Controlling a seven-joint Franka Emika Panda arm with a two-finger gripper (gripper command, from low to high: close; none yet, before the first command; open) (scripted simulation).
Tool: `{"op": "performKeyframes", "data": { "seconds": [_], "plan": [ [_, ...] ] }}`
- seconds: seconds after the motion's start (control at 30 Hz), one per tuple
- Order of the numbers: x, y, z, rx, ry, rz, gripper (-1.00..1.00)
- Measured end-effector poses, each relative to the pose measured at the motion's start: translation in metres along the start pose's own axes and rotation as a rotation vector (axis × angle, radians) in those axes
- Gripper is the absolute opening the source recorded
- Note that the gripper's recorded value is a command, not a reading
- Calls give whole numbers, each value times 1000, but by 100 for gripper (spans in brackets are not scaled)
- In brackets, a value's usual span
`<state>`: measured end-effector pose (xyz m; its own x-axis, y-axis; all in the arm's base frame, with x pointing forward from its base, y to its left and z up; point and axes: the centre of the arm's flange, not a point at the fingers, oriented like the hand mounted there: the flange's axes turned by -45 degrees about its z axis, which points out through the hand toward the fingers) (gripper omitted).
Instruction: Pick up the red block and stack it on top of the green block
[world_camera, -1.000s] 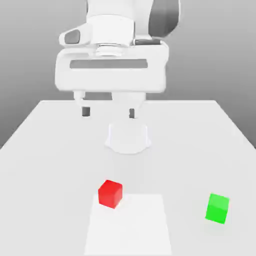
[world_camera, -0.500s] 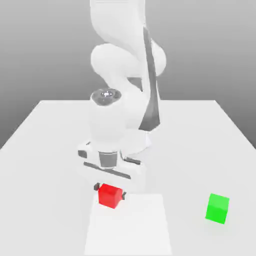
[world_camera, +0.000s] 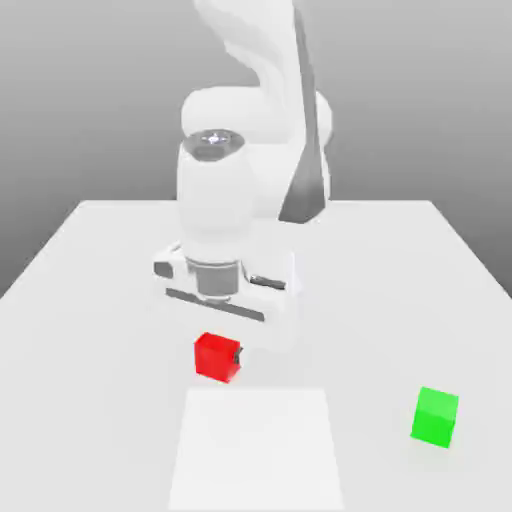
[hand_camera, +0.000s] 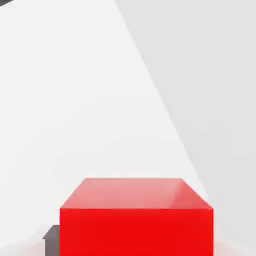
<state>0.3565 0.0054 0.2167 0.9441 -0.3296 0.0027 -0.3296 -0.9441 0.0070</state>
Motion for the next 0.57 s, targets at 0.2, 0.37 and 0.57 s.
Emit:
{"op": "performKeyframes", "data": {
  "seconds": [0.2, 0.37, 0.57],
  "plan": [
    [-41, -171, -22, 1, 2, -307, -100],
    [-67, -228, -2, 8, 1, -384, -100],
    [-67, -228, 29, 8, 0, -382, 100]
  ]
}}
